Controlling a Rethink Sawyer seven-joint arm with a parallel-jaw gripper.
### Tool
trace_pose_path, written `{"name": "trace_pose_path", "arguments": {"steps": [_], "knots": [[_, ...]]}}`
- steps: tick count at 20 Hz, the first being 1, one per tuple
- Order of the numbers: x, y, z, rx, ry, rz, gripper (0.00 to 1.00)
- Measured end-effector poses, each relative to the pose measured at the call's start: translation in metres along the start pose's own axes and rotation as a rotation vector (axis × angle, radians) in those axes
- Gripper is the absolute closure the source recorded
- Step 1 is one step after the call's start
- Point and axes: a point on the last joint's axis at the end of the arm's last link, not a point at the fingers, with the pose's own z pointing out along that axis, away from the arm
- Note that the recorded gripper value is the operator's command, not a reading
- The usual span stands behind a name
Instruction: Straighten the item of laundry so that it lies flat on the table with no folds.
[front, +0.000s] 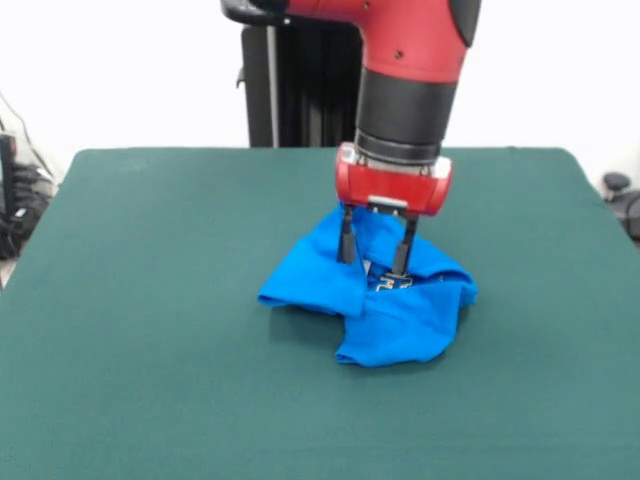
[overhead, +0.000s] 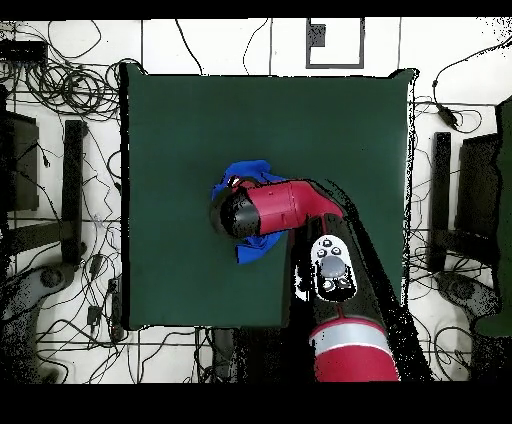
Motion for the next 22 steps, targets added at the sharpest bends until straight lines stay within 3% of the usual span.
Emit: {"name": "trace_pose_path", "arguments": {"steps": [5,10,22], "knots": [[-0.008,0.001,-0.01,0.0,-0.021,0.0,0.0],[-0.002,0.007,-0.007,0.002,-0.014,-0.014,0.0],[0.037,0.026,0.026,0.015,0.037,-0.067,0.0]]}}
